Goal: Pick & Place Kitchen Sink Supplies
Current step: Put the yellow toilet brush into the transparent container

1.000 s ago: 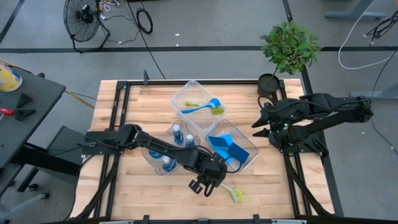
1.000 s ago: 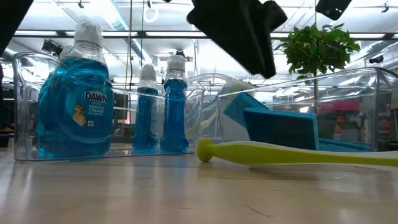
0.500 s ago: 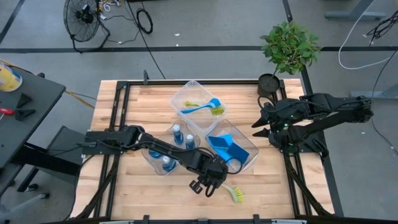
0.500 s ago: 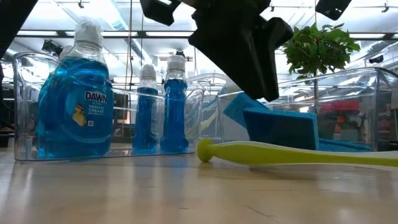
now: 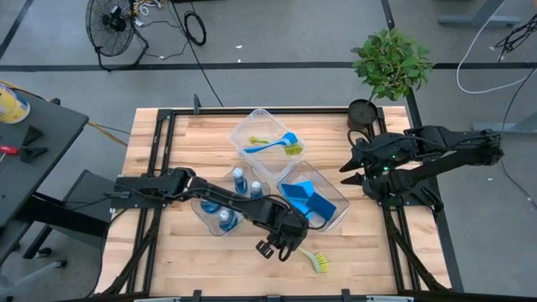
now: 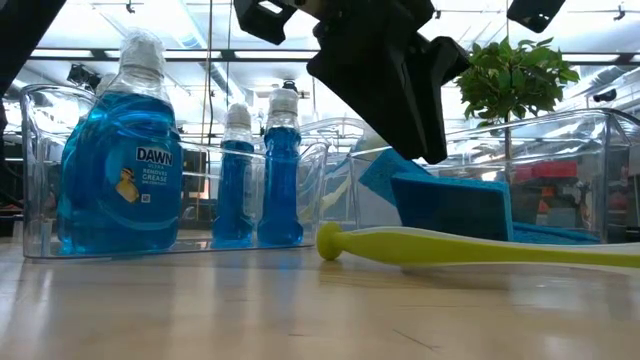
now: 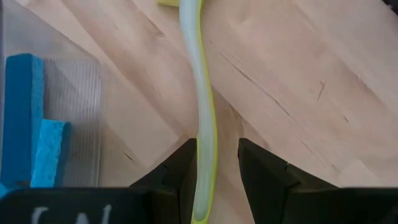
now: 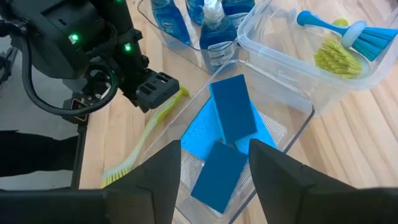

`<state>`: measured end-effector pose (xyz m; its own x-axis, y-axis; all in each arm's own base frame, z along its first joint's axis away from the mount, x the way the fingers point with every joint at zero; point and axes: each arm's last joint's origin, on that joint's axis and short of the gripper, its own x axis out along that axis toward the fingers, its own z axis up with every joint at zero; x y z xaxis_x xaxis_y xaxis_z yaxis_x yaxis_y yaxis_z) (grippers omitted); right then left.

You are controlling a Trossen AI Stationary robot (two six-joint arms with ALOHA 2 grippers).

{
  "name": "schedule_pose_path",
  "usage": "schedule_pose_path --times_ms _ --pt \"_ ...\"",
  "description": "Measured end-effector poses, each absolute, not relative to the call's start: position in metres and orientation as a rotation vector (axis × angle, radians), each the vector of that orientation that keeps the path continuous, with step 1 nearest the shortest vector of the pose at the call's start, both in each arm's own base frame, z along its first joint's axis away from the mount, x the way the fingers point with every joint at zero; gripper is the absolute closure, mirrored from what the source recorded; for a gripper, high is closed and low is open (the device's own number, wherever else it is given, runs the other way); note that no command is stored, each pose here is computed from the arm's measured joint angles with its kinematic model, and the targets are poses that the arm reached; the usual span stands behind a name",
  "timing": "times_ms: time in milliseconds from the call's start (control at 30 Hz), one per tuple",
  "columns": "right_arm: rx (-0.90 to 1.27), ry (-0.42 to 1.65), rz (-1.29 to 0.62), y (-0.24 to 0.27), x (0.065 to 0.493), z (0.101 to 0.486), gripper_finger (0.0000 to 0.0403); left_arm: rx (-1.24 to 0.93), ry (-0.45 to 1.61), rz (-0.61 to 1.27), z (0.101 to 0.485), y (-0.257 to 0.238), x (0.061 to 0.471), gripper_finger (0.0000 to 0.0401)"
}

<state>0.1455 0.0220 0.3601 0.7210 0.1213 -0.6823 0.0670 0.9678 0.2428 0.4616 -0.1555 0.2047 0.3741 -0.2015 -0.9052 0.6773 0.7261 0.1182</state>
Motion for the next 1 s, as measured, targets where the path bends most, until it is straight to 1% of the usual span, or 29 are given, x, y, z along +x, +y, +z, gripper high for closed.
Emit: schedule_pose_path --times_ms 200,333,1000 --pt "0.257 0.767 0.026 0.022 0.146 0.360 0.0213 0.581 1.017 -0.631 0.205 -0.157 0.462 0.0279" --pt "0.246 0.761 -0.001 0.021 0.146 0.360 0.0213 0.610 1.017 -0.616 0.205 -0.156 0.463 0.0279" --pt "0.246 0.761 -0.001 0.021 0.146 0.360 0.0213 0.639 1.097 -0.571 0.165 -0.148 0.454 0.0279"
